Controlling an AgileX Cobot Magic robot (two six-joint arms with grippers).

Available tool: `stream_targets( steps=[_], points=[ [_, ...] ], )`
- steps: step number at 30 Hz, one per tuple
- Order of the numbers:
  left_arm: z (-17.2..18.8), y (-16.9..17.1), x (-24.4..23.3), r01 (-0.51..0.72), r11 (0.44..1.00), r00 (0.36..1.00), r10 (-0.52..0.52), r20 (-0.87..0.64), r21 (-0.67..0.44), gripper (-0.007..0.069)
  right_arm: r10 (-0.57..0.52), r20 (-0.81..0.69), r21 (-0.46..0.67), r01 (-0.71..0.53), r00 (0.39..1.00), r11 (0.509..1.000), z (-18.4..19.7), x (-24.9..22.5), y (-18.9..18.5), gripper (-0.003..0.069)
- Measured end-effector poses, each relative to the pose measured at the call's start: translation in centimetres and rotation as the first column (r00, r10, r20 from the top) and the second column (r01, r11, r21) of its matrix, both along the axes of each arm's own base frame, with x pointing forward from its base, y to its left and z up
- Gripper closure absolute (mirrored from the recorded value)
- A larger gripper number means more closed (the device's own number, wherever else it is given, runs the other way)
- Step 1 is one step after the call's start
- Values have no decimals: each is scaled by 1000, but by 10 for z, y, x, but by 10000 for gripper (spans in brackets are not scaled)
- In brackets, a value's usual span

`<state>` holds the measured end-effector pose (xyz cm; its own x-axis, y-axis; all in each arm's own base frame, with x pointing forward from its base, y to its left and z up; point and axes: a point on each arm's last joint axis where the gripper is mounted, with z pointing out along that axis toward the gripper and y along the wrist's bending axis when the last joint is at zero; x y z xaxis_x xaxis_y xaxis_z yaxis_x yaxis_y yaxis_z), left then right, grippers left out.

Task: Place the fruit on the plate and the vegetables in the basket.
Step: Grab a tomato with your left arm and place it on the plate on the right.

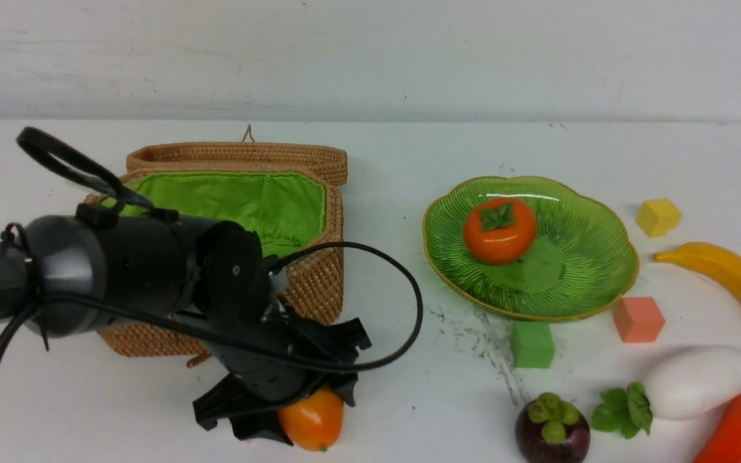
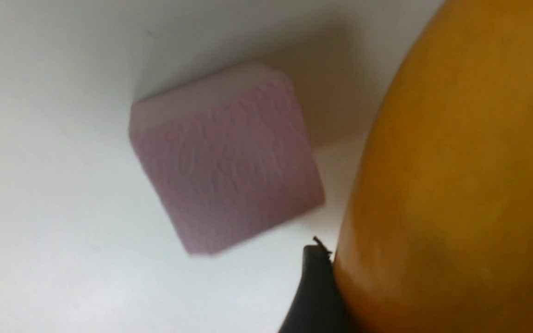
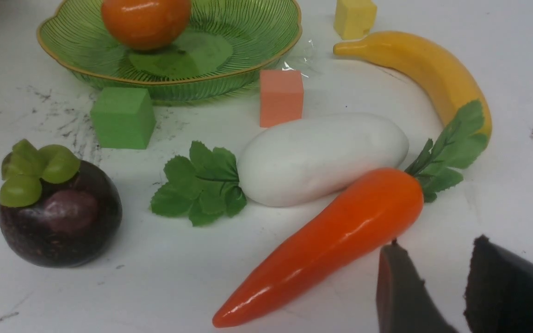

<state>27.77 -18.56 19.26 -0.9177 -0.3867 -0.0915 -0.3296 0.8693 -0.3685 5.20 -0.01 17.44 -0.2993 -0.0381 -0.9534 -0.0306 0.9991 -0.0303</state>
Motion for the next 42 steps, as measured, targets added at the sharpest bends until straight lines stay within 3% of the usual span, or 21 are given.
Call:
stream_targets(
  steps=[5,14,18,24,31,35,42],
  points=[
    [20,-3,-8,35,996,999,-34,13,-85,94,0,0,0,0,1000,1000,0,0,0,417],
    [46,-40,-35,273,917,962,-255,99,-290,94,0,0,0,0,1000,1000,0,0,0,417],
    [63,-68,-37,401,866,914,-357,190,-301,94,0,0,0,0,1000,1000,0,0,0,417],
    [88,-97,3,483,845,859,-408,309,-228,94,0,0,0,0,1000,1000,0,0,0,417],
    [87,-134,64,420,893,860,-334,387,-162,94,0,0,0,0,1000,1000,0,0,0,417],
    [59,-154,102,246,955,922,-177,344,-165,94,0,0,0,0,1000,1000,0,0,0,417],
    [25,-168,127,67,979,962,-12,274,-192,92,0,0,0,0,1000,1000,0,0,0,417]
  ],
)
